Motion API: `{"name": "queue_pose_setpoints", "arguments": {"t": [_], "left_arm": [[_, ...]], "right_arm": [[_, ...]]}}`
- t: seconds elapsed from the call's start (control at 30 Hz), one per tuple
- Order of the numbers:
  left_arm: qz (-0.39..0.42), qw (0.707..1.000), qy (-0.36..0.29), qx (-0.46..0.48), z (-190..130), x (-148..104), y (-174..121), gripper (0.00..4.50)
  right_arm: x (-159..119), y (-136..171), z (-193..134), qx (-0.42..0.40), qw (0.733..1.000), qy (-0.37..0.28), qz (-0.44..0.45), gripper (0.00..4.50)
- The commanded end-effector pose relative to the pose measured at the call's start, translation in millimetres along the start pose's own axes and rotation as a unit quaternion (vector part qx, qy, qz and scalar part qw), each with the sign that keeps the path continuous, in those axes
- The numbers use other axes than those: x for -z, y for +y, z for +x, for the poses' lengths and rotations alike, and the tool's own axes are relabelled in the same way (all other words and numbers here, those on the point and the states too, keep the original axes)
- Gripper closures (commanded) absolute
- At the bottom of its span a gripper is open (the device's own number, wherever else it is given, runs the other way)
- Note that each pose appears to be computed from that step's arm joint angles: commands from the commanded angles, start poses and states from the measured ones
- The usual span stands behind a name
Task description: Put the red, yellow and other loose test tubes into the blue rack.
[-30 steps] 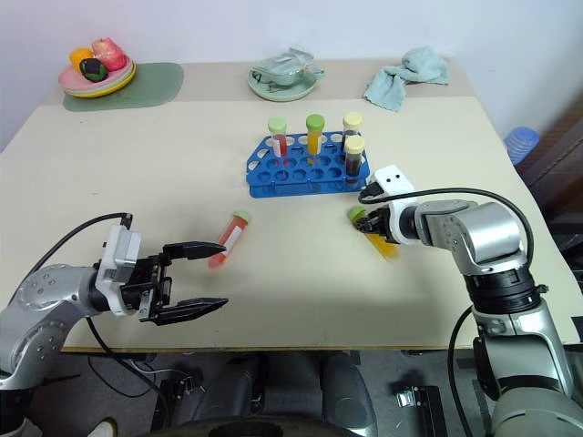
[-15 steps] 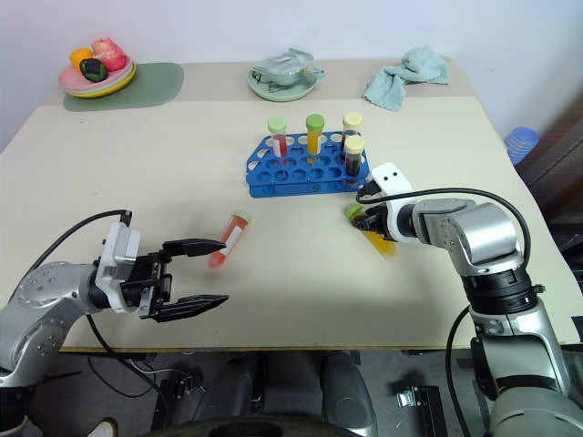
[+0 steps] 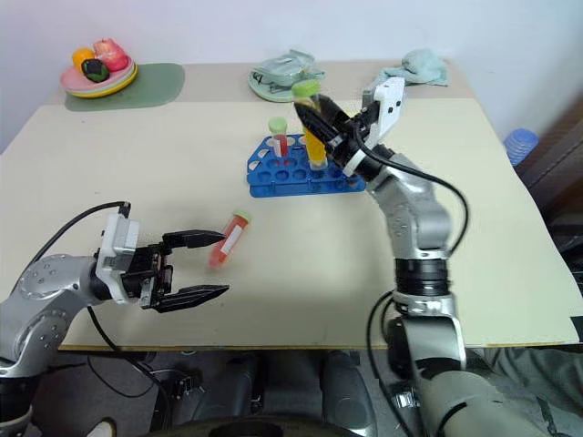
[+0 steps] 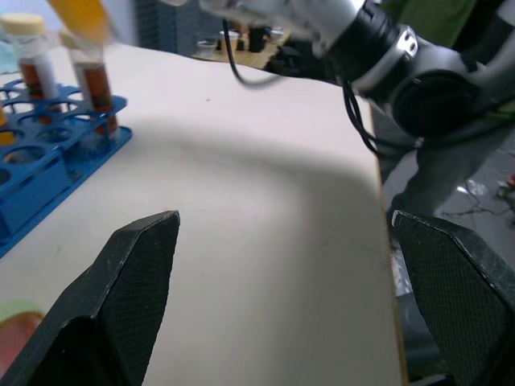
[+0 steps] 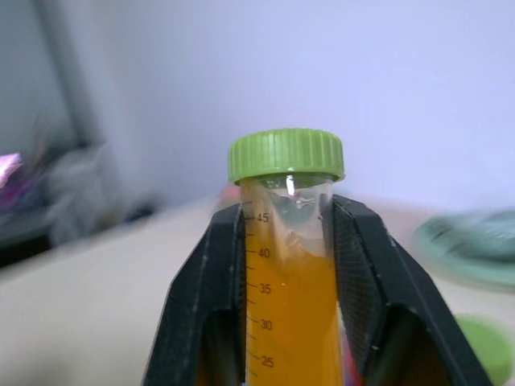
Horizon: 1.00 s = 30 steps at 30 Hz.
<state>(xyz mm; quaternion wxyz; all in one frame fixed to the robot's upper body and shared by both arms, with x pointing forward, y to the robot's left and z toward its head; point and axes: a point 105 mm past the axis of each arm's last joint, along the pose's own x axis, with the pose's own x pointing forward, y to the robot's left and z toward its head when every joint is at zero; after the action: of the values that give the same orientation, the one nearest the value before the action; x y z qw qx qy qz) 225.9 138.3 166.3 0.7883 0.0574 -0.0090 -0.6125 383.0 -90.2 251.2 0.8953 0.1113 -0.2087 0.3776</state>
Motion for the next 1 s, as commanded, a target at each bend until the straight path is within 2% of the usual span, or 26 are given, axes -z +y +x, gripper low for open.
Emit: {"name": "queue_pose_setpoints", "arguments": {"t": [0.03,0.17,0.33,1.0], "left_arm": [[0.009,1.0,0.0,-0.021,-9,-4,5,0.13],[0.003,0.999,0.004,-0.042,-20,-6,5,0.13],[-0.004,0.999,0.009,-0.054,-27,-6,1,0.13],[-0.007,0.997,0.023,-0.076,-40,-15,-5,0.13]], "right_arm": [[1,-8,8,0.035,0.996,-0.057,-0.06,3.39],[23,-9,13,0.075,0.99,-0.082,-0.083,3.39],[35,-13,11,0.109,0.984,-0.11,-0.085,3.39],[73,-14,7,0.169,0.979,-0.094,-0.06,3.39]]}}
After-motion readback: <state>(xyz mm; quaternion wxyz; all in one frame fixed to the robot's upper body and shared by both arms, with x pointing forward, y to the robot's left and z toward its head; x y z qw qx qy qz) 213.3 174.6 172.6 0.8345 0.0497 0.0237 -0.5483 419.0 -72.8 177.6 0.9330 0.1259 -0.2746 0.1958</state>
